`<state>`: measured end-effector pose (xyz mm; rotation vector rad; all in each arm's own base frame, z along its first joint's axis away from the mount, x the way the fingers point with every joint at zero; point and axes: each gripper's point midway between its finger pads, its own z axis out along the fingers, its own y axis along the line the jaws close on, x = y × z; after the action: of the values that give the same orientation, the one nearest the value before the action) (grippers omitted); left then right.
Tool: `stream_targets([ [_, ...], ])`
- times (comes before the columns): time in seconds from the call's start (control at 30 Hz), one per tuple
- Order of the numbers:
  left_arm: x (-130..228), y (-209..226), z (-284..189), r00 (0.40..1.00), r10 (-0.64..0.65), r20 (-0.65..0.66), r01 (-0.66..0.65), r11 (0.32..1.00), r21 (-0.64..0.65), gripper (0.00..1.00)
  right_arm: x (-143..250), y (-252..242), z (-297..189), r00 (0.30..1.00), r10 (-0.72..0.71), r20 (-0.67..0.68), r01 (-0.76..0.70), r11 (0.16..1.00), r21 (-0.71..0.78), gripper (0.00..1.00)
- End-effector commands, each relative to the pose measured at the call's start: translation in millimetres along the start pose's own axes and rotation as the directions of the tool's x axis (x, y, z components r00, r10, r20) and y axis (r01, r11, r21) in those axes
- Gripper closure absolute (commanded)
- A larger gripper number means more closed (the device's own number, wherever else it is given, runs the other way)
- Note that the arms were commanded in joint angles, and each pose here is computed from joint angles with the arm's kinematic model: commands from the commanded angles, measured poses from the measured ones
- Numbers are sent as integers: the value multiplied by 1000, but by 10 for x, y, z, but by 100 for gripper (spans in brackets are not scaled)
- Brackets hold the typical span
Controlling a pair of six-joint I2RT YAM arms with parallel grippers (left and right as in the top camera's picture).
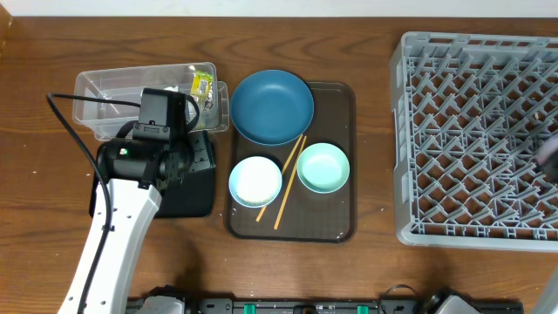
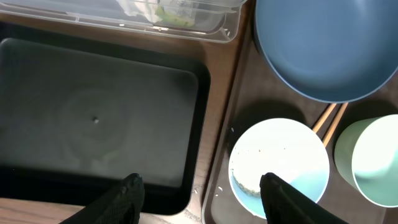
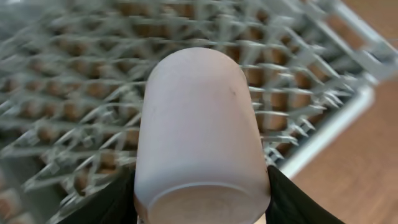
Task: Sort waste into correct bins and load items into the dishwasher rack
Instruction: 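Carry the pink cup with the right gripper into the dish rack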
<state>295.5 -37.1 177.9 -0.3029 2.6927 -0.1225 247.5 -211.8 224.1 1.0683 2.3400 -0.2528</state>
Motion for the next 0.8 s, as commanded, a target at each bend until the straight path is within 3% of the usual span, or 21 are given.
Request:
stream_targets([
  [0.0, -42, 39, -35, 1000, -6, 16, 7, 1000, -20, 37, -60, -294, 121, 992, 124, -20, -123, 990, 68, 86],
  [0.2, -42, 39, -35, 1000, -6, 16, 6, 1000, -20, 37, 50, -530, 472, 974, 194, -120, -179, 976, 127, 89],
  [0.43, -42, 39, -35, 1000, -6, 16, 6, 1000, -20, 37, 102, -478, 875, 959, 207, -196, -190, 977, 101, 80],
  [0.47, -41, 39, -35, 1000, -6, 16, 6, 1000, -20, 37, 117, -468, 914, 956, 207, -206, -191, 977, 96, 76],
  [0.53, -41, 39, -35, 1000, -6, 16, 7, 1000, -20, 37, 152, -430, 969, 951, 209, -230, -196, 978, 78, 50],
  [0.6, -42, 39, -35, 1000, -6, 16, 6, 1000, -20, 37, 169, -378, 994, 947, 209, -245, -203, 978, 50, 31],
  [0.67, -42, 39, -35, 1000, -6, 16, 6, 1000, -20, 36, 168, -323, 995, 945, 209, -252, -211, 977, 20, 25],
  [0.77, -42, 39, -35, 1000, -6, 16, 6, 1000, -20, 36, 164, -258, 983, 943, 208, -258, -219, 976, -15, 25],
])
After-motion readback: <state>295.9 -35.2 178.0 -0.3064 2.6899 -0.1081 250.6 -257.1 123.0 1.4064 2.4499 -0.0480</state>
